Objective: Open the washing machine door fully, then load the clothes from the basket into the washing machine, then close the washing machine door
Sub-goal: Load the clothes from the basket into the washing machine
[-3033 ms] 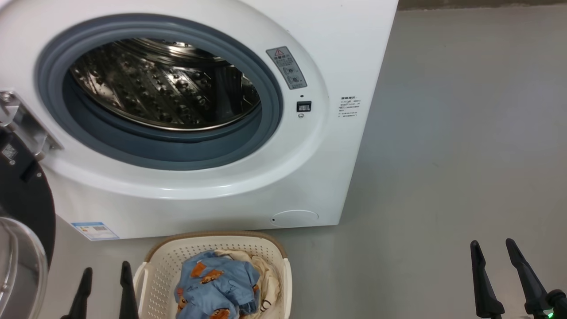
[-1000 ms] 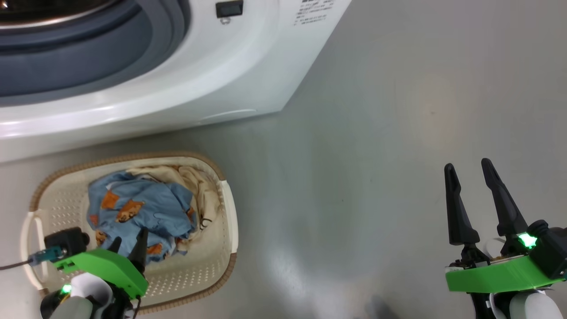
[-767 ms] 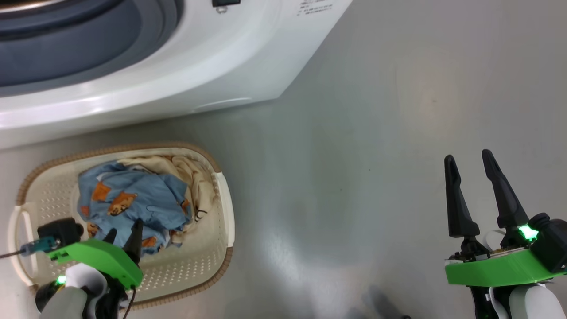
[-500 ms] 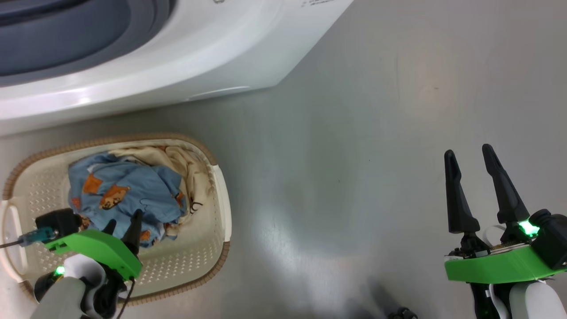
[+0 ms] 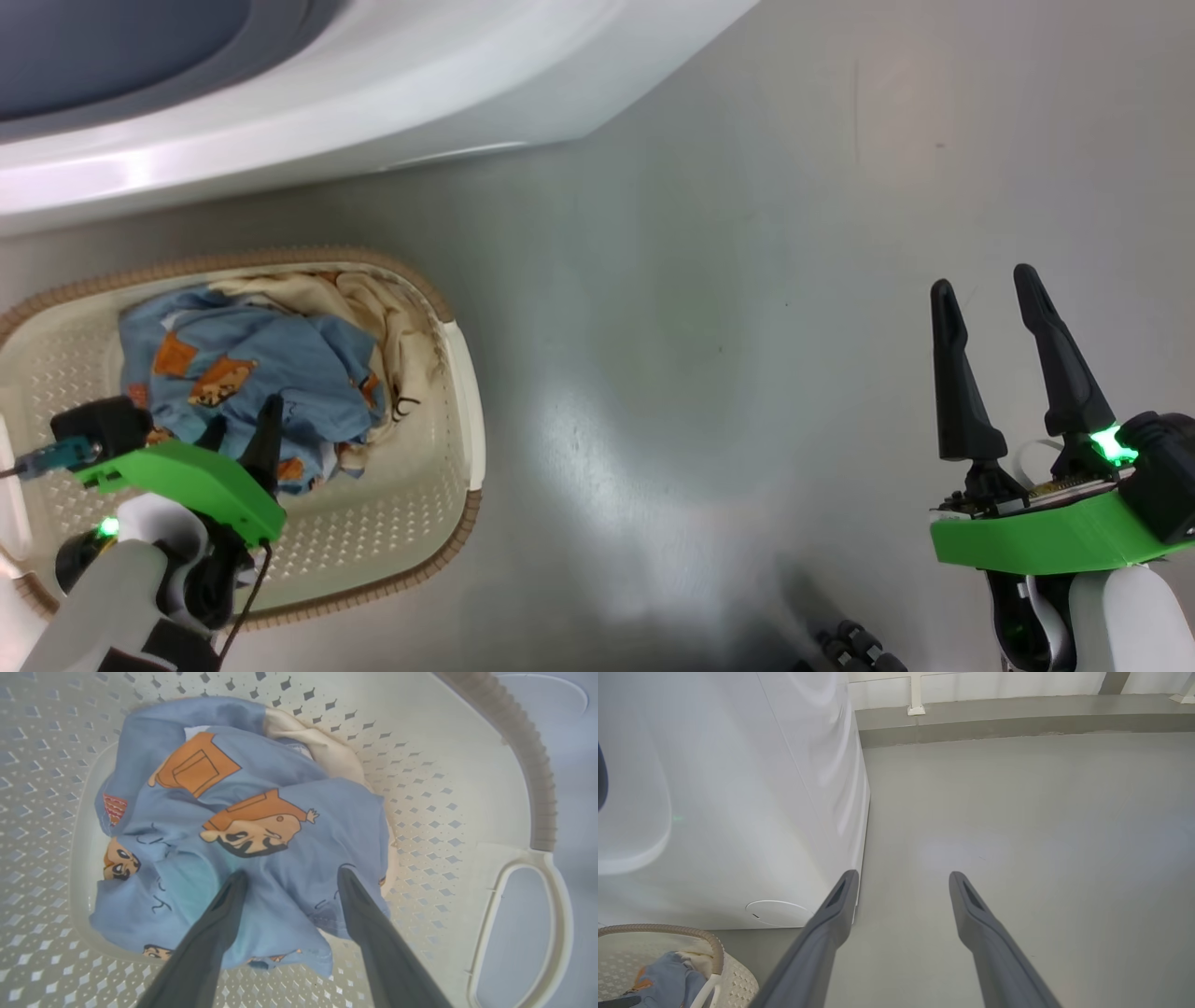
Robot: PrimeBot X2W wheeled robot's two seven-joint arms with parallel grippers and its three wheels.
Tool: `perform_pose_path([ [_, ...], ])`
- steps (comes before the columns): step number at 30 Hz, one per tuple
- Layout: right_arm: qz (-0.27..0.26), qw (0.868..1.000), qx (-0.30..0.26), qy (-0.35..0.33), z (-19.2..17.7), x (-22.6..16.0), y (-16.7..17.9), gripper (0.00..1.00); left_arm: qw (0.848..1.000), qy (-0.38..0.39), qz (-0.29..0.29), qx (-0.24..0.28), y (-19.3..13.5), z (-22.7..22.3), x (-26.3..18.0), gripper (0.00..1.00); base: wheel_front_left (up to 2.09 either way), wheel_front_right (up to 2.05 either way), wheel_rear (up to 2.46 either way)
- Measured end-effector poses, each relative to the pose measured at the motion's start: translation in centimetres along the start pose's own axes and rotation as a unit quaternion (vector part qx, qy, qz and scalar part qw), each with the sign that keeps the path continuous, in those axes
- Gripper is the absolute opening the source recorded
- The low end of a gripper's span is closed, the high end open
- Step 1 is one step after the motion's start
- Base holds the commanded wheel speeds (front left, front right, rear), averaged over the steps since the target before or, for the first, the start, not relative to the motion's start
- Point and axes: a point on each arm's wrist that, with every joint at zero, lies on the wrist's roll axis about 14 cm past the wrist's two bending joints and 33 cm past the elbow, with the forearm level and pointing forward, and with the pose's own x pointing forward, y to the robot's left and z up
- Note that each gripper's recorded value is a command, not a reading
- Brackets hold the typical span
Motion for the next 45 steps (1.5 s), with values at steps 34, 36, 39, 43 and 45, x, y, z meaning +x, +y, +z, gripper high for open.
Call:
perform_pose_path([
  [34, 0.005, 1.0, -0.01, 0.025, -2.5, 1.0, 0.1, 1.0, 0.999, 0.033, 0.026, 0.01, 1.9, -2.2, 3.1, 0.0, 0.0, 0.0, 0.0],
  [36, 0.005, 1.0, -0.009, 0.023, -2.4, 1.1, 0.1, 1.0, 0.999, 0.032, 0.025, 0.012, 1.8, -2.2, 3.1, 0.0, 0.0, 0.0, 0.0],
  [39, 0.008, 1.0, -0.008, 0.019, -2.2, 1.3, 0.3, 1.0, 0.999, 0.03, 0.025, 0.009, 1.8, -2.3, 2.9, 0.0, 0.0, 0.0, 0.0],
  [43, 0.01, 1.0, -0.007, 0.017, -2.2, 1.5, 0.5, 1.0, 0.999, 0.028, 0.025, 0.008, 1.8, -2.3, 2.8, 0.0, 0.0, 0.0, 0.0],
  [45, 0.011, 1.0, -0.006, 0.017, -2.3, 1.6, 0.5, 1.0, 0.999, 0.025, 0.025, 0.008, 1.8, -2.3, 2.7, 0.0, 0.0, 0.0, 0.0],
])
